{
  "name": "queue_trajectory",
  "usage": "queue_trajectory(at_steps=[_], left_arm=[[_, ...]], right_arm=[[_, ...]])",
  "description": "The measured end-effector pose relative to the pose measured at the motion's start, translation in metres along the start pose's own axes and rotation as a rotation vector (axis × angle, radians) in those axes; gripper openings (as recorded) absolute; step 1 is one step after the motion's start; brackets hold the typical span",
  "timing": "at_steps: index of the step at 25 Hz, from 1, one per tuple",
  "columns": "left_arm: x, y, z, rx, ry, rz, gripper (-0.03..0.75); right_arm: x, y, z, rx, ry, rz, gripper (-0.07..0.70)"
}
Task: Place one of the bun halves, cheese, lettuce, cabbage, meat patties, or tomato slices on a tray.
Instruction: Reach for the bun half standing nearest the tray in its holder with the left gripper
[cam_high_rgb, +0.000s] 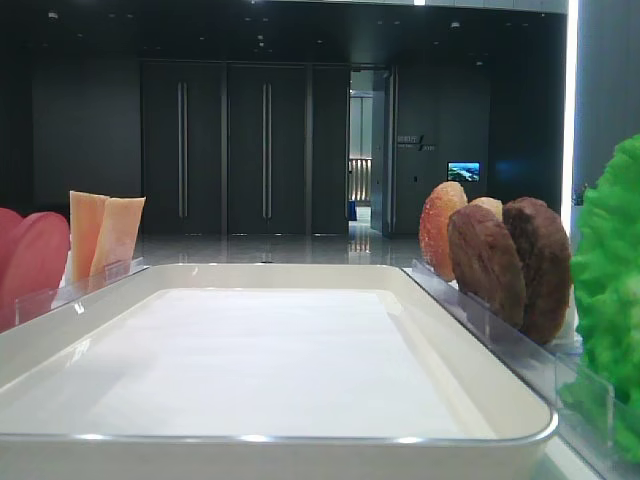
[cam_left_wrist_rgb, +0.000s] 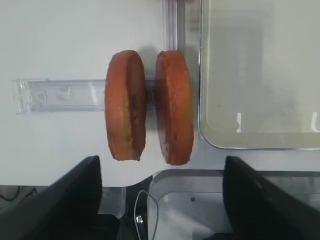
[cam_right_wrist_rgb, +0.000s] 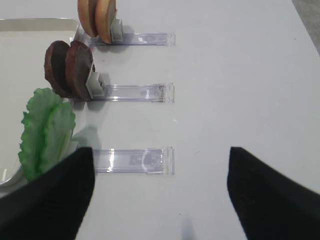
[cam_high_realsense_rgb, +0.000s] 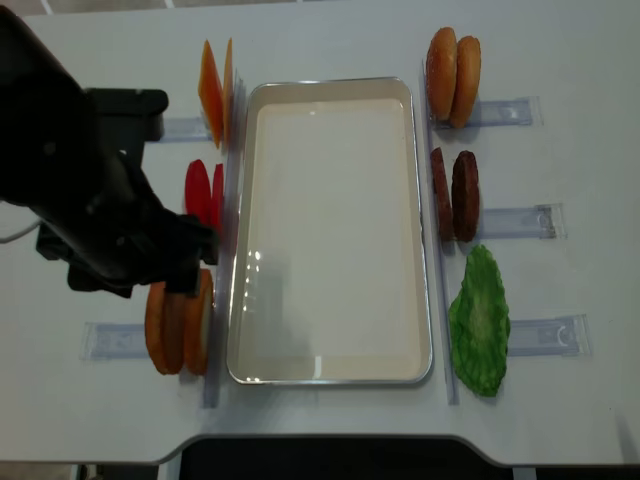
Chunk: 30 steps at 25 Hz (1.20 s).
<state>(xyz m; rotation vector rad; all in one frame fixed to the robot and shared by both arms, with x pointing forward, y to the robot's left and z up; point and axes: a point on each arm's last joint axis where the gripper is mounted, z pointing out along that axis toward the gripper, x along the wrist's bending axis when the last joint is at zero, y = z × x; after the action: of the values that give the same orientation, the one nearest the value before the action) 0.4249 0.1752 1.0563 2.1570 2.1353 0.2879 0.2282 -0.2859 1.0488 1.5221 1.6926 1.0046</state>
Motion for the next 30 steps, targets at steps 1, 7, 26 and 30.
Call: queue_trajectory(at_steps=[1, 7, 26, 30], left_arm=[[-0.001, 0.000, 0.002, 0.008, 0.003, -0.002, 0.576], [-0.011, 0.000, 0.010, 0.034, 0.010, 0.005, 0.576], [-0.027, 0.012, 0.043, 0.069, 0.060, 0.013, 0.576], [-0.032, 0.015, 0.053, 0.083, 0.070, 0.019, 0.576]], right_arm=[[0.000, 0.000, 0.000, 0.000, 0.000, 0.000, 0.524], [0.000, 0.000, 0.000, 0.000, 0.000, 0.000, 0.524], [0.000, 0.000, 0.000, 0.000, 0.000, 0.000, 0.524], [0.000, 0.000, 0.000, 0.000, 0.000, 0.000, 0.524]])
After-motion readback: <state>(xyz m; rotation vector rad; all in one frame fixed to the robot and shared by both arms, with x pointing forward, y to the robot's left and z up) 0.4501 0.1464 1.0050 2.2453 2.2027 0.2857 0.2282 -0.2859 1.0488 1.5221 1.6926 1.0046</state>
